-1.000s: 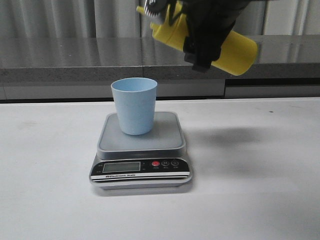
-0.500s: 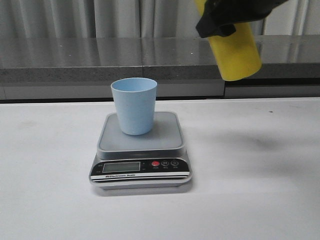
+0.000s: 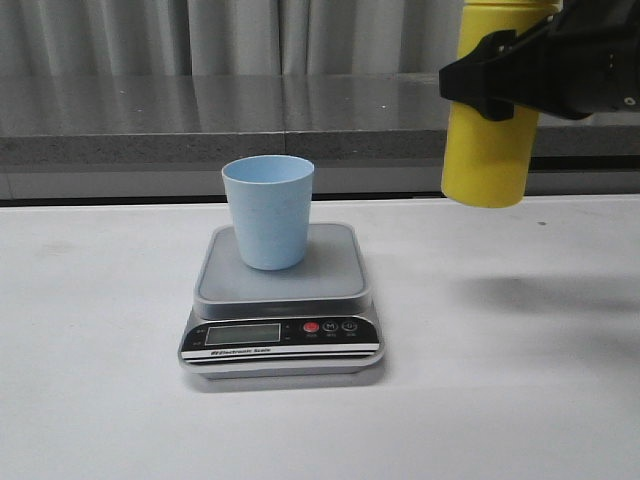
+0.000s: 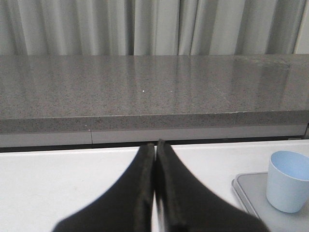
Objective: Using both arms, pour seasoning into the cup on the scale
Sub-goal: 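Tilt the yellow bottle upright and move it back beside the scale, then lower the yellow bottle onto the table with the right gripper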
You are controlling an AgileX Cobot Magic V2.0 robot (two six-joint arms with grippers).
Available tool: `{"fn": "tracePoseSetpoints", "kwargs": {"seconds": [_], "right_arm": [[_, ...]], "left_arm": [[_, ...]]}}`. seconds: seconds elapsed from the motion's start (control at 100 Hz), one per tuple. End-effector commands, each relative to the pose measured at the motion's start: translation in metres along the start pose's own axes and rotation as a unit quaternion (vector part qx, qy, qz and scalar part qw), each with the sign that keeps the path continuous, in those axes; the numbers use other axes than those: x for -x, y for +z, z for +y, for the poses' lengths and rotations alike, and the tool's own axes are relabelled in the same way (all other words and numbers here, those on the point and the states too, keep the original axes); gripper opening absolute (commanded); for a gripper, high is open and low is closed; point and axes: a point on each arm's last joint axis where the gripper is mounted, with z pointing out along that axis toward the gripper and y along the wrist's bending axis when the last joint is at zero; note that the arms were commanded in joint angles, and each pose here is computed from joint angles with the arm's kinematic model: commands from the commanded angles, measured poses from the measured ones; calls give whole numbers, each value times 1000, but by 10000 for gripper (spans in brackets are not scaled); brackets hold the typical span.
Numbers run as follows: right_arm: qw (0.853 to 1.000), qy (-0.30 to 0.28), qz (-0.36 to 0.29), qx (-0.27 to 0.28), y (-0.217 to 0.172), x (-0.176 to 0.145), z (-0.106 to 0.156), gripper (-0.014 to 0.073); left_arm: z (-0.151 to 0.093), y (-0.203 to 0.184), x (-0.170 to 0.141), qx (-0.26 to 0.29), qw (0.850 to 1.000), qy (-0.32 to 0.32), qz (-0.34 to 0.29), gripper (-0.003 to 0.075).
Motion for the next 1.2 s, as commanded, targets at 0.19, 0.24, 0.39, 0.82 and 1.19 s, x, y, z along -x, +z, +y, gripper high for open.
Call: {"fn": "tracePoseSetpoints", "kwargs": {"seconds": [0.19,0.24,0.39,0.82,1.19], "right_arm": [[997,-6,-79,13,12,-5,-2,221],[997,-6,-75,14,14,-11,-2,221],[998,-6,-57,16,21,-32,-3,221],[1000,-13,-19,17,30,-67,-4,227],[1000,-11,-20,18,30,-67,-4,610]], "left_arm": [[-1,-1,15,-1,999,-4,-51,-20],[-1,-1,15,-1,999,-4,-51,-20],[-1,-1,15,-1,999,-4,-51,-20],[-1,-1,15,-1,999,-4,-51,-20],[-1,-1,15,-1,999,-4,-51,-20]]}}
